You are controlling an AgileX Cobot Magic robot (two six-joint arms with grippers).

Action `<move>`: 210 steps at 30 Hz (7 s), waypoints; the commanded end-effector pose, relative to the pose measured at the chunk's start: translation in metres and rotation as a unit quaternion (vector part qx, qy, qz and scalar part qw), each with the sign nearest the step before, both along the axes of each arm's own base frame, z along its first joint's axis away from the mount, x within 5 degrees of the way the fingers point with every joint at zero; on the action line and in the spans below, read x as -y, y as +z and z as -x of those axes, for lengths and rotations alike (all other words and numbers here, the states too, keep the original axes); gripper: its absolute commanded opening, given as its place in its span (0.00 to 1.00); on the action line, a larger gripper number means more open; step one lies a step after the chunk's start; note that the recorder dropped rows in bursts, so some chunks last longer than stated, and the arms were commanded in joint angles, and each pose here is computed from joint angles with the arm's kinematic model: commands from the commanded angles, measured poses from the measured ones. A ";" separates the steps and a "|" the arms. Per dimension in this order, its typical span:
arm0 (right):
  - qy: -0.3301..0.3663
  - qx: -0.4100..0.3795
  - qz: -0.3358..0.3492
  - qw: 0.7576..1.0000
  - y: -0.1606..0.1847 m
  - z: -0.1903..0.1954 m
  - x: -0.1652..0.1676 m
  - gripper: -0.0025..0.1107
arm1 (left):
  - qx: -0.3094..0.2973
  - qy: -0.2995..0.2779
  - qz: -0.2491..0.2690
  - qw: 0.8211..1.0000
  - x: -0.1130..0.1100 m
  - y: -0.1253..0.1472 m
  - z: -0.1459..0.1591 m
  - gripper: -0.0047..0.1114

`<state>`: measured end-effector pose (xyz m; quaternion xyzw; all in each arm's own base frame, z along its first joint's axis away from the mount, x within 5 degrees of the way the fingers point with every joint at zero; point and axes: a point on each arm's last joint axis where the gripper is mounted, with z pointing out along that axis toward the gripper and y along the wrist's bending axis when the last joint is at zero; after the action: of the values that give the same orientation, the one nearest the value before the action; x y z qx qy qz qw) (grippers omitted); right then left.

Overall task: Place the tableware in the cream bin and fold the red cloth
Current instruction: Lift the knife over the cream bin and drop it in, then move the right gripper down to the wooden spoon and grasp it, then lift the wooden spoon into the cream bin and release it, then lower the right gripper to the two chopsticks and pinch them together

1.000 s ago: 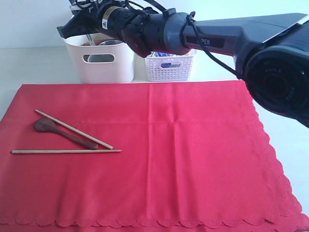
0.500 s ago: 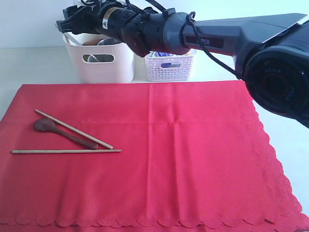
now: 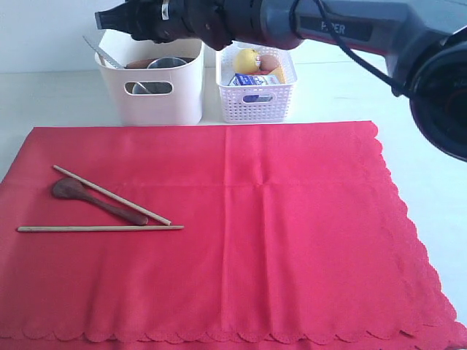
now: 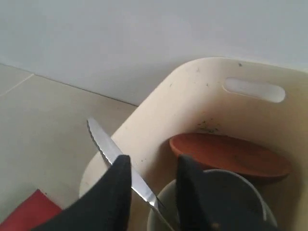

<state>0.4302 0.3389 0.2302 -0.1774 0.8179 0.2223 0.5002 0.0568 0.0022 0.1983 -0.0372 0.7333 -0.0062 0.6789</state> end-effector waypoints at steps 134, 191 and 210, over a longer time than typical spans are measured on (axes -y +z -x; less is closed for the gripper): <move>0.089 0.213 0.045 0.972 0.025 0.020 -0.036 0.02 | 0.007 0.001 0.000 1.000 0.000 0.001 0.001 0.05; 0.147 0.045 0.068 0.986 0.029 0.042 -0.031 0.34 | 0.007 0.001 0.000 1.000 0.000 0.001 0.001 0.05; 0.378 -0.099 0.199 0.899 0.016 0.091 -0.022 0.02 | 0.007 0.001 0.000 1.000 0.000 0.001 0.001 0.05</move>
<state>0.3448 0.3596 0.2566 -0.5223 0.7714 0.2199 0.2893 0.0568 0.0022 0.1983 -0.0372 0.7333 -0.0062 0.6789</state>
